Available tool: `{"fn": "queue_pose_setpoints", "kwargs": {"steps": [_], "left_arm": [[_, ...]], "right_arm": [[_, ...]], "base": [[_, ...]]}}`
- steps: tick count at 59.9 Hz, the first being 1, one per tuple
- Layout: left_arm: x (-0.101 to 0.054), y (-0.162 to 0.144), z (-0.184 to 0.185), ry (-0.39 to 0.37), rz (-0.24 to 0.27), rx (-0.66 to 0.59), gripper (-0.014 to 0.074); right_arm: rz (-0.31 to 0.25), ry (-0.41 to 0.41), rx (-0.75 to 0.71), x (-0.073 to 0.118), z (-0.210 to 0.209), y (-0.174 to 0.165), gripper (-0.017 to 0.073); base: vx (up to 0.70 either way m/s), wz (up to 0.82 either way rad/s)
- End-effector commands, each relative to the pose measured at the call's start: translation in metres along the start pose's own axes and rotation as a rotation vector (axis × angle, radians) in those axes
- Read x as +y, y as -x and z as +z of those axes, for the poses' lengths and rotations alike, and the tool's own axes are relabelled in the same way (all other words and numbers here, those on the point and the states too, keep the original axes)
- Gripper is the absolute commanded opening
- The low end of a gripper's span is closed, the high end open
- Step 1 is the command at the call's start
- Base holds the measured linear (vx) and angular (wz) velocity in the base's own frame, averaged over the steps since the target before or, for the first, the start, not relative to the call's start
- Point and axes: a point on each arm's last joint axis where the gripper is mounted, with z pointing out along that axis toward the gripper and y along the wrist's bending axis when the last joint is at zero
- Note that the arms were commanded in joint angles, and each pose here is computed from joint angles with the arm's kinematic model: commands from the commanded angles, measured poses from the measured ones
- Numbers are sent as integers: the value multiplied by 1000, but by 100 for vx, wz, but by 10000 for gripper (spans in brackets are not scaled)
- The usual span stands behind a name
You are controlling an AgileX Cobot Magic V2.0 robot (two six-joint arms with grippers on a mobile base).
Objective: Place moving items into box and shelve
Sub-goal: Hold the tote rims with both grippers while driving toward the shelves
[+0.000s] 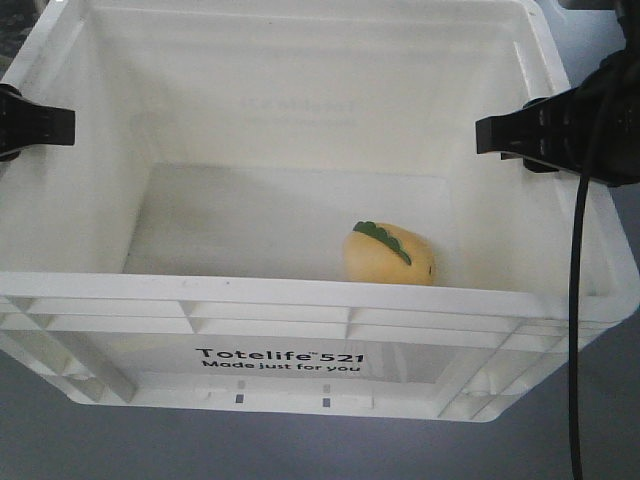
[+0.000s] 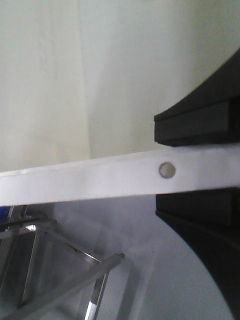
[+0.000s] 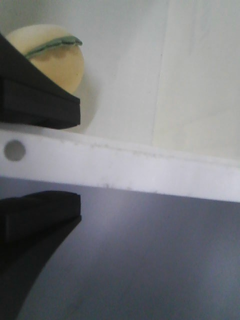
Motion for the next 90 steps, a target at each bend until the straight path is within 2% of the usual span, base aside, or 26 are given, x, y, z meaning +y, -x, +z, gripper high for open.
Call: {"fn": "queue_pose_setpoints", "kwargs": {"steps": [1,51,90], "left_arm": [[-1,21,-23,-34,15,-216,140],[-1,21,-23,-34,15,-216,140],[-1,21,-23,-34,15,-216,140]], "right_arm": [[11,-23,-154,-9,-18,17,148],[11,-23,-154,-9,-18,17,148],[11,-23,-154,-9,-18,17,148]], "base": [[12,-45],[12,-43],[18,-18]]}}
